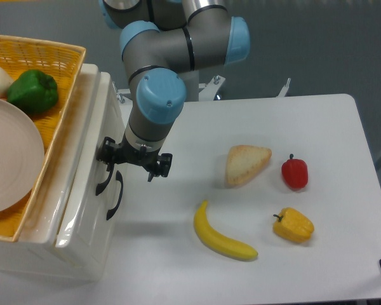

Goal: Slide the top white drawer open

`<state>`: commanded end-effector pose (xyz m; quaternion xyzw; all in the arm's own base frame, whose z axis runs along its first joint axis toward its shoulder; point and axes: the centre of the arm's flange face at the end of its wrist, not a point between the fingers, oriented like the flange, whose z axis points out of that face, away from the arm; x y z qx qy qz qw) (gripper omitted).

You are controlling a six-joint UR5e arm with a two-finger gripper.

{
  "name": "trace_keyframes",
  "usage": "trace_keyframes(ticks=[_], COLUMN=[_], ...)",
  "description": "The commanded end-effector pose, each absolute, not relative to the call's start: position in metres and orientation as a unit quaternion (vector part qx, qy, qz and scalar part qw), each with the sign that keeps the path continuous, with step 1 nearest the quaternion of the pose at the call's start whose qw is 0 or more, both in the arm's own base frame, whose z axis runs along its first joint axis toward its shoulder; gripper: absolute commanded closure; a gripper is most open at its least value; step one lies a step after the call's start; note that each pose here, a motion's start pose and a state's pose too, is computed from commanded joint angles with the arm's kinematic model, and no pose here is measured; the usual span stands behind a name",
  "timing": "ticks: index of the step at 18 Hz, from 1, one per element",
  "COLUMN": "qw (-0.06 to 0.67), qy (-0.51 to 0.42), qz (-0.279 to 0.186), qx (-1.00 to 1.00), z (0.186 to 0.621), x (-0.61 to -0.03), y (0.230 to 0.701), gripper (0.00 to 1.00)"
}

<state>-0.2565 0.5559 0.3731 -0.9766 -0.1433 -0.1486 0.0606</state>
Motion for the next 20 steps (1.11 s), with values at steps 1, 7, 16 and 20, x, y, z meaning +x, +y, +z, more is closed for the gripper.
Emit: trace_keyframes(ticks=[1, 7, 16, 20], qw=[0.061, 0.06, 0.059, 0.055], qy=[-0.143, -0.141, -0.15, -0.153], qz=[-0.149, -0.144, -0.136, -0.128], qx=[-0.977, -0.978, -0.977, -0.978], z=[0.373, 0.373, 0.375, 0.375], x=[-0.256, -0.261, -0.275, -0.28], y=[0.556, 0.556, 0.55, 0.547], gripper=[0.0, 0.0, 0.0, 0.0])
